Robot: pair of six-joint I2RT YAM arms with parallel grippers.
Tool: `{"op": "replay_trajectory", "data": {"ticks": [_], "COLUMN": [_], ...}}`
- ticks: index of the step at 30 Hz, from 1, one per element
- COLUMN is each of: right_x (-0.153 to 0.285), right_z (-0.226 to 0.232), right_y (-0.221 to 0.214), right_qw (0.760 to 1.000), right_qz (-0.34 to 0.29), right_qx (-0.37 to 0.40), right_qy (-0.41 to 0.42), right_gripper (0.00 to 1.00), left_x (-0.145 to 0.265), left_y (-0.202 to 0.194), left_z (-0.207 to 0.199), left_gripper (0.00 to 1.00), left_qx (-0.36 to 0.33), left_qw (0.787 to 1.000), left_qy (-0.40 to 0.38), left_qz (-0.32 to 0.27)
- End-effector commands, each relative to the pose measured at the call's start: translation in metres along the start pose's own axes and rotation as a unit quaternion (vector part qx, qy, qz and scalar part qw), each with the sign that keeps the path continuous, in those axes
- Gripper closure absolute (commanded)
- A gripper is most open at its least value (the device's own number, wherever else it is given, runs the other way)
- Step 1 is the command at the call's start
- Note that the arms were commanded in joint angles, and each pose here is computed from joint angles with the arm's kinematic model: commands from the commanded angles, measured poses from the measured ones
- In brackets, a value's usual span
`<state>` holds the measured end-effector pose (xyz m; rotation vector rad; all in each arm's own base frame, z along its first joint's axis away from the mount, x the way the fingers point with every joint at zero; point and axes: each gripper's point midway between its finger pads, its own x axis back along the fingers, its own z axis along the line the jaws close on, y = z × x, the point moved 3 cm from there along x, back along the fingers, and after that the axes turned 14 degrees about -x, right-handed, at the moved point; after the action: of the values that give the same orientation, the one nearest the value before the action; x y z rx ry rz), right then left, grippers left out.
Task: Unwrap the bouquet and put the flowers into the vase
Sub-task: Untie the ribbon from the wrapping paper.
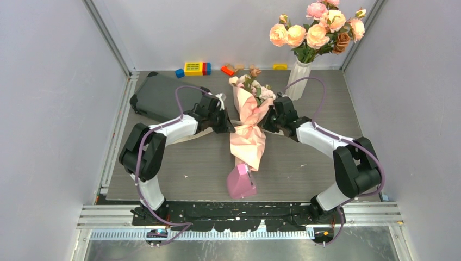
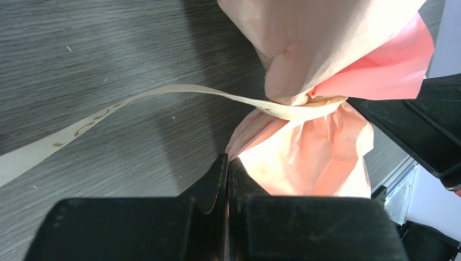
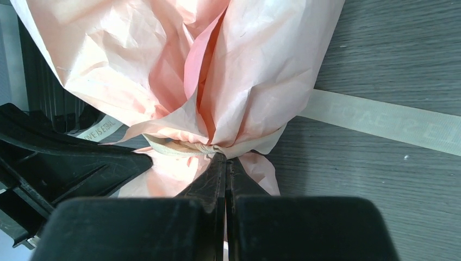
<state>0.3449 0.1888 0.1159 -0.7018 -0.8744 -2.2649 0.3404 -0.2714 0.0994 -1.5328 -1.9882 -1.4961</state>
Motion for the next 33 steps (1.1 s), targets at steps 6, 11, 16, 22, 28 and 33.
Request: {"op": "replay_trajectory", "data": {"ticks": [6,11,16,22,28,33], "right_x": [0.020,0.024,0.029,0.034,0.027,0.016], "right_z": [-0.017,-0.025,-0.024,0.003,0.030,0.058], "right_y": [0.055,0.059,0.061,0.049,0.027,0.018], "right_qw": [0.994,0.994,0.994,0.995,0.984,0.972], "right_qz": [-0.099,-0.101,-0.096,-0.040,0.008,0.025], "right_qx": [0.020,0.020,0.023,0.082,0.154,0.208], "right_qy": [-0.035,-0.048,-0.040,0.043,0.086,0.103], "right_gripper": [0.93,0.89,0.84,0.73,0.68,0.68], "left_x": [0.014,0.016,0.018,0.020,0.024,0.024], "left_y": [-0.021,-0.023,-0.023,-0.017,-0.010,-0.008], "left_z": [0.039,0.039,0.038,0.028,0.020,0.019], "left_gripper": [1.00,1.00,1.00,1.00,1.00,1.00], "left_qx": [0.013,0.013,0.012,0.004,-0.004,-0.004], "left_qw": [0.996,0.996,0.996,0.999,0.999,1.000], "left_qy": [0.085,0.087,0.083,0.052,0.032,0.028], "left_qz": [0.033,0.032,0.027,0.010,-0.006,-0.006]}}
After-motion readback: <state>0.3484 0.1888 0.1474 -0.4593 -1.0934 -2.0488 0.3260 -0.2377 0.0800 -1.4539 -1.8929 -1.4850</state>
